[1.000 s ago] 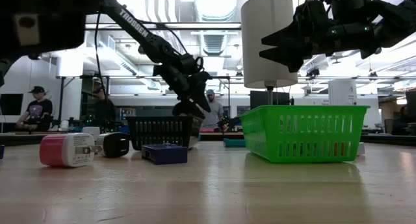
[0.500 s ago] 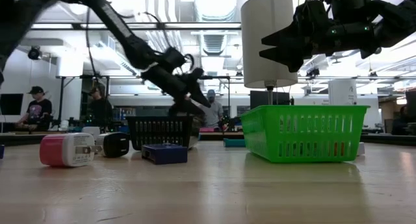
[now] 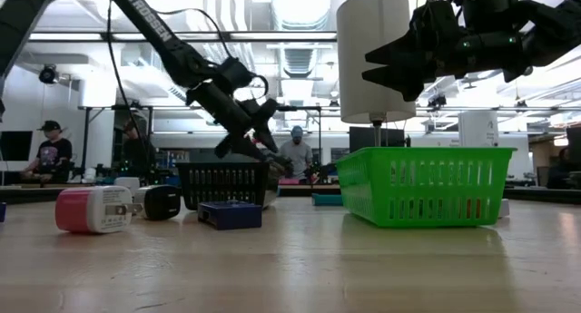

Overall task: Pick & Place Office items
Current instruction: Put the blue charger adapter into the green bin

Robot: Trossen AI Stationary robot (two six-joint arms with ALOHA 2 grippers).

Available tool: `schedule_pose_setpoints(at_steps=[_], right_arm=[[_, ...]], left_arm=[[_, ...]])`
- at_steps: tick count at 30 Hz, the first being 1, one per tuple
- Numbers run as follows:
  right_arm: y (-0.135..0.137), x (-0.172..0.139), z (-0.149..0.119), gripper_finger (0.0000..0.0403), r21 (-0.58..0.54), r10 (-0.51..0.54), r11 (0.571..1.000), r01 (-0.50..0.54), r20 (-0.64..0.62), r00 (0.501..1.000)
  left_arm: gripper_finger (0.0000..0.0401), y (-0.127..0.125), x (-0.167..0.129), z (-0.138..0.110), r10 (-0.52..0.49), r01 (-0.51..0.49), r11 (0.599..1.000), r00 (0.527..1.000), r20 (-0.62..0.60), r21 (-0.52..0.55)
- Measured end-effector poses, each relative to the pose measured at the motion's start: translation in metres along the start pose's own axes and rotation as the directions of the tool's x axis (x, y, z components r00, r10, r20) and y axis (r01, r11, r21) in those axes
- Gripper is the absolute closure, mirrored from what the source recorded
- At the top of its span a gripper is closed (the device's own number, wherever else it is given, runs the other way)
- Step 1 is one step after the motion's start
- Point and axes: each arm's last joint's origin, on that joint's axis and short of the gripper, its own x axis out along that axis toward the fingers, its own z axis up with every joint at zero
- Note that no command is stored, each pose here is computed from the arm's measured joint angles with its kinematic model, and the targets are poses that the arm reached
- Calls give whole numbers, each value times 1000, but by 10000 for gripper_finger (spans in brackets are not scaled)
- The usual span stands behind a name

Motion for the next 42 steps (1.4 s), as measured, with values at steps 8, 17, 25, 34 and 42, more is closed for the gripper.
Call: schedule_pose_setpoints(at_steps=[8, 17, 25, 34, 42], right_arm=[[0, 0, 0, 148, 0, 0, 1000, 0, 0, 1000], [0, 0, 0, 148, 0, 0, 1000, 0, 0, 1000], [0, 0, 0, 140, 0, 0, 1000, 0, 0, 1000], [0, 0, 0, 149, 0, 0, 1000, 0, 0, 1000], [0, 0, 0, 147, 0, 0, 1000, 0, 0, 1000]], left_arm=[[211, 0, 25, 18, 66, -54, 996, 983, -171, 72], [211, 4, 43, 21, 129, -116, 991, 958, -255, 64], [211, 15, 53, 13, 146, -136, 989, 945, -291, 54], [211, 11, 51, 19, 114, -99, 993, 954, -276, 69], [211, -3, 49, 28, -44, 82, 989, 958, -282, 124]])
